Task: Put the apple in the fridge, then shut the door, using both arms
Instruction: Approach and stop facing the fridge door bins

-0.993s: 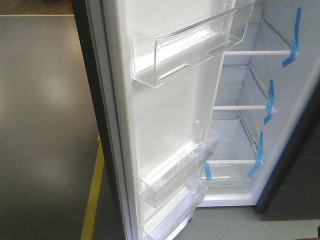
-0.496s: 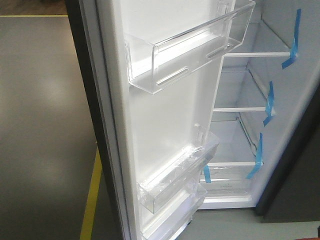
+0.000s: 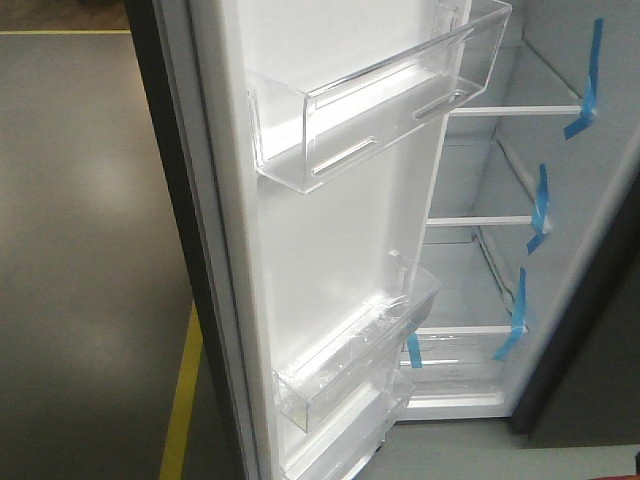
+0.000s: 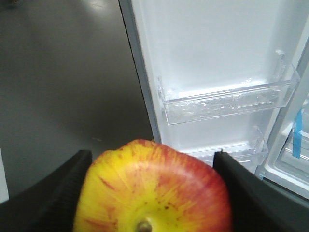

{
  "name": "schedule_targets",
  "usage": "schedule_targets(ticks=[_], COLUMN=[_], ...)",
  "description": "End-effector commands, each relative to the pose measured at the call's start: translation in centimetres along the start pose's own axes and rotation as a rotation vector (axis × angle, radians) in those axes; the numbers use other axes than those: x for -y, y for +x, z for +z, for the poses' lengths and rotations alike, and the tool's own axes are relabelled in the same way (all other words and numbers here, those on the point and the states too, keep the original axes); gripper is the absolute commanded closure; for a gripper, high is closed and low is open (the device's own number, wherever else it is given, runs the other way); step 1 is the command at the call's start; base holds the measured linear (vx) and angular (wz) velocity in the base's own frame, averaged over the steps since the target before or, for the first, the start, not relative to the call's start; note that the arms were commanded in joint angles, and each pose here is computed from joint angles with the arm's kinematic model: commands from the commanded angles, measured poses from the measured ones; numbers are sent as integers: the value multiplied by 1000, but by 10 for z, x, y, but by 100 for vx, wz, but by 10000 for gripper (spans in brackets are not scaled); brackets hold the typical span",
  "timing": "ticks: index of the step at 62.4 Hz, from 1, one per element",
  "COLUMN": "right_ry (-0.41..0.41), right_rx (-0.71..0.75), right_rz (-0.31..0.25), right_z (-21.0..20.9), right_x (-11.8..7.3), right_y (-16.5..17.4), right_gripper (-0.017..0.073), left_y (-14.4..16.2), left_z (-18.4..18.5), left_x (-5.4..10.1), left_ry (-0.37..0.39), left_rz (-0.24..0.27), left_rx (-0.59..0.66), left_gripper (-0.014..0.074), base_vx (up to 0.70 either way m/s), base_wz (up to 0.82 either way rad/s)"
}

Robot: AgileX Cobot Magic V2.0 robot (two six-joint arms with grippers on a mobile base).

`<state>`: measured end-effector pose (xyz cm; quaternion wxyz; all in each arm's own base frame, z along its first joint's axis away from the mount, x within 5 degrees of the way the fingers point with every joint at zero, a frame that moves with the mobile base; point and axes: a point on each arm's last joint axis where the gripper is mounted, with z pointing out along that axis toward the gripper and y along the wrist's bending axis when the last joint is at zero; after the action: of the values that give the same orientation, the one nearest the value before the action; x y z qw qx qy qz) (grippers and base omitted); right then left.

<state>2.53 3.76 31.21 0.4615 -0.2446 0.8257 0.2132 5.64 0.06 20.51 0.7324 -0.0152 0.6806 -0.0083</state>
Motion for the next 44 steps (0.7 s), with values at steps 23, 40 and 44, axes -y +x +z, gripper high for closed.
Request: schedule_targets(ticks=[23,40,44], right_ry=[-1,-1,0], right_rx=[92,92,92], right_rz=[2,2,2], right_z=[-4,-4,-4], right_x=[-1,-1,-1], right_y=[-13,-13,-13], right_gripper=[166,166,166], left_y=[-1,-1,-1], left_z=[-1,-1,-1], left_x=[0,0,0], left_ry=[4,4,4], left_rz=[-20,-20,-20], left_rx=[70,70,70], left_gripper=[600,600,600], base_vx=[2,1,0], base_wz=[0,0,0])
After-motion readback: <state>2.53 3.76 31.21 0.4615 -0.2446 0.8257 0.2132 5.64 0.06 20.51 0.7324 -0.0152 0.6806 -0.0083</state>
